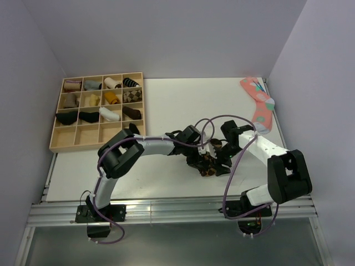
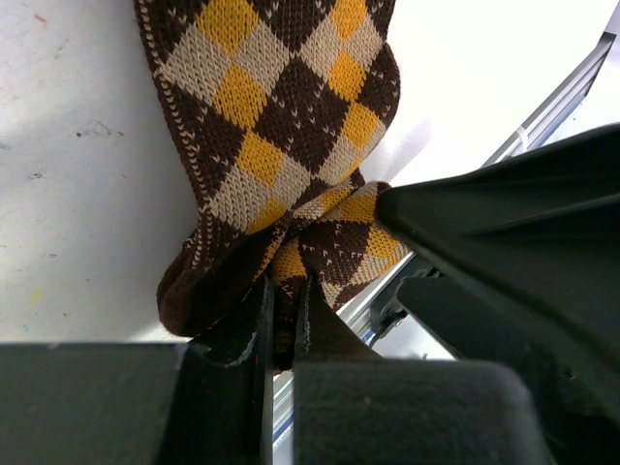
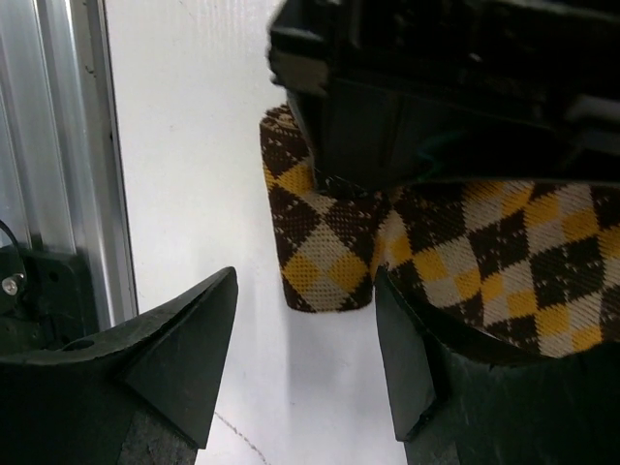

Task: Roll the socks
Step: Roll the sock at the center of the board.

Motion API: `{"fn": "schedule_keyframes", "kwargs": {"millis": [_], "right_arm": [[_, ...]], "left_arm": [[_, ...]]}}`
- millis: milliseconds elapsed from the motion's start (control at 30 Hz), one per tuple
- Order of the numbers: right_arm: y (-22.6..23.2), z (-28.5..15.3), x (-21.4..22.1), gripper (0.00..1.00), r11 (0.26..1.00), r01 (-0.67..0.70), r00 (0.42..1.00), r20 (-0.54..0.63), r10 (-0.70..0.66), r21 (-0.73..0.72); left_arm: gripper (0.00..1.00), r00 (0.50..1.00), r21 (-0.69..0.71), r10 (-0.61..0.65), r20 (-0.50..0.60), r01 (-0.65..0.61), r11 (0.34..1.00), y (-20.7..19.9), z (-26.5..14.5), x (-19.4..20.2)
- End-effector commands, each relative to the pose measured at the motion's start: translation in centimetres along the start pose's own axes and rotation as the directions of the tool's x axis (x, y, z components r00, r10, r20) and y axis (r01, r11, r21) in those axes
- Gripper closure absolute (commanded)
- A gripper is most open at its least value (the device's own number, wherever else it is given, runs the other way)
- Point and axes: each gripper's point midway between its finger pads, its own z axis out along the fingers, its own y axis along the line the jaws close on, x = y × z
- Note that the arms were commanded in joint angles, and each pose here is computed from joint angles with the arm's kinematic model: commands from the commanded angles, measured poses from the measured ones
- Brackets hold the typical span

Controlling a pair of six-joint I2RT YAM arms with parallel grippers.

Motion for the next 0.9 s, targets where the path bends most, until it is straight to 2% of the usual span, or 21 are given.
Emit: {"fn": "schedule_keyframes", "kwargs": {"millis": [0,267,500,567,633,700,767,867], "right_arm": [[-0.1,0.6,-0.3,0.34,1.000,0.017,1.000,-0.009,-0.017,0.005],[-0.1,1.3,0.3,0.35,1.000,-0.001,0.998,-0.058,0.001,-0.001],[-1.0,2.0,1.0,0.40,0.999,-0.045,0.994,-0.097,0.047,0.021],[-1.1,2.1,1.1,0.48,0.997,-0.073,0.992,-0.101,0.075,0.022],[-1.2,2.2,1.2,0.59,0.994,-0.103,0.989,-0.107,0.105,0.025],[-1.4,2.3,1.6,0.62,0.992,-0.124,0.984,-0.122,0.126,0.030],[-1.8,2.5,1.9,0.72,0.987,-0.153,0.979,-0.129,0.158,0.046],[-1.9,2.6,2.0,0.76,0.981,-0.193,0.972,-0.133,0.194,0.023]], "left_arm": [[1.00,0.996,-0.176,-0.061,-0.072,0.048,0.983,6.0,1.1,2.6],[0.99,0.995,-0.152,-0.071,-0.067,0.060,0.987,5.4,1.1,2.1],[1.00,0.994,-0.119,-0.090,-0.066,0.081,0.990,4.8,1.0,2.2],[1.00,0.994,-0.102,-0.098,-0.054,0.092,0.991,4.5,1.0,1.9],[0.98,0.991,-0.096,-0.126,-0.041,0.122,0.988,4.5,0.9,2.1],[0.95,0.992,-0.049,-0.127,-0.007,0.127,0.991,3.5,0.7,1.5],[0.94,0.984,-0.033,-0.177,0.013,0.178,0.984,3.5,0.4,1.8],[0.89,0.972,0.025,-0.225,0.069,0.224,0.974,3.0,0.1,1.4]]}}
